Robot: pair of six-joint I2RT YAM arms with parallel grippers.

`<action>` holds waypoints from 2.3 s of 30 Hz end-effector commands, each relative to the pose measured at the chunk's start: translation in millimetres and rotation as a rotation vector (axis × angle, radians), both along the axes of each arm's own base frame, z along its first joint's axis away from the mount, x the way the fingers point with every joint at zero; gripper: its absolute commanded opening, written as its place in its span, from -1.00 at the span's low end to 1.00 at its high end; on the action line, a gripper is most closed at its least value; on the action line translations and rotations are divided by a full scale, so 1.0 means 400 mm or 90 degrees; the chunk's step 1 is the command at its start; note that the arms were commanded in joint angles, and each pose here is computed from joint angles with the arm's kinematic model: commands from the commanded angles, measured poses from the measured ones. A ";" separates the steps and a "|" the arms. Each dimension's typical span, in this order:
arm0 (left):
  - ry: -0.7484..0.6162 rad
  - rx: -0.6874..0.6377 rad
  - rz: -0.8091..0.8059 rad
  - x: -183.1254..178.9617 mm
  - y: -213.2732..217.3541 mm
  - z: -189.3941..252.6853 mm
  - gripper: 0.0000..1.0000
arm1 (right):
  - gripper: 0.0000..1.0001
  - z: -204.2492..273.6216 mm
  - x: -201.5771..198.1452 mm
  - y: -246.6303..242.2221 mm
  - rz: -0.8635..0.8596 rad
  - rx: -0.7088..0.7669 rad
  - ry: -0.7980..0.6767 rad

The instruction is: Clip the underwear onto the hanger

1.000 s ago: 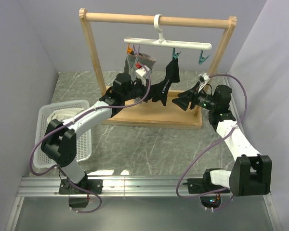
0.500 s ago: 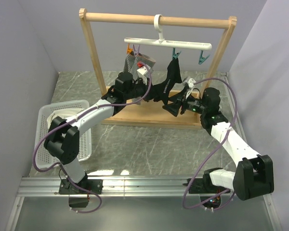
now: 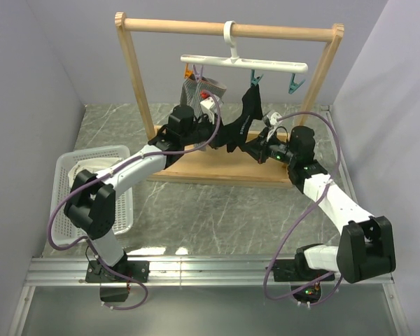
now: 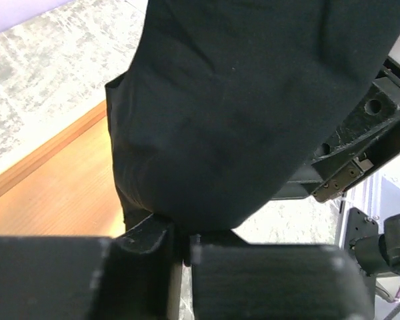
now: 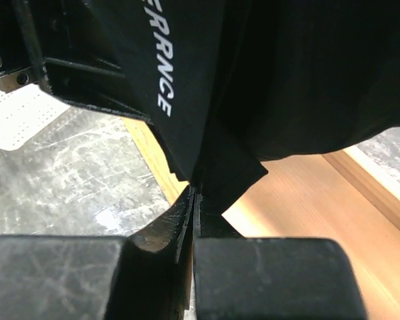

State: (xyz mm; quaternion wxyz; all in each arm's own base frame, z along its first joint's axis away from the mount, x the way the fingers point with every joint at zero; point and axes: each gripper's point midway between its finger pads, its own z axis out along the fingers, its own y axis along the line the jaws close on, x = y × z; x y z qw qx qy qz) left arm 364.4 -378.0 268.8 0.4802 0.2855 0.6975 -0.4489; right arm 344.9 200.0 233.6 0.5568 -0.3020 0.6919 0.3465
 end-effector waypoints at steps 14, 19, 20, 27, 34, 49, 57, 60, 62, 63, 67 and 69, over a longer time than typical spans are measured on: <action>-0.035 -0.037 0.059 -0.093 0.147 0.159 0.13 | -1.00 0.181 -0.202 -0.103 0.012 -0.056 -0.111; 0.002 -0.070 0.052 -0.085 0.094 0.168 -0.24 | -1.00 0.191 -0.230 -0.121 -0.004 -0.078 -0.122; 0.024 -0.073 0.047 -0.080 0.070 0.149 -0.33 | -1.00 0.187 -0.236 -0.124 -0.005 -0.081 -0.115; 0.048 -0.181 -0.021 -0.087 -0.102 0.203 -0.47 | -1.00 0.187 -0.280 -0.120 0.017 -0.085 -0.103; 0.050 -0.244 -0.046 -0.024 -0.224 0.241 -0.53 | -1.00 0.168 -0.278 -0.078 0.040 -0.044 -0.088; 0.083 -0.206 -0.066 -0.057 -0.201 0.194 -0.22 | -1.00 0.086 -0.027 -0.119 -0.244 0.039 -0.008; 0.116 -0.182 -0.059 -0.052 -0.178 0.152 -0.05 | -1.00 0.073 0.019 -0.120 -0.279 0.074 0.023; 0.110 -0.184 -0.040 -0.046 -0.138 0.153 0.07 | -1.00 0.071 0.018 -0.117 -0.275 0.078 0.026; 0.112 -0.191 -0.030 -0.051 -0.100 0.154 0.19 | -1.00 0.070 0.017 -0.113 -0.270 0.079 0.027; 0.093 -0.195 -0.032 -0.063 -0.083 0.179 0.21 | -1.00 0.070 0.016 -0.111 -0.268 0.079 0.026; 0.085 -0.173 -0.020 -0.090 -0.031 0.161 0.27 | -1.00 0.071 0.016 -0.100 -0.258 0.082 0.027; 0.088 -0.164 -0.002 -0.086 -0.005 0.151 0.28 | -1.00 0.070 0.014 -0.092 -0.252 0.083 0.027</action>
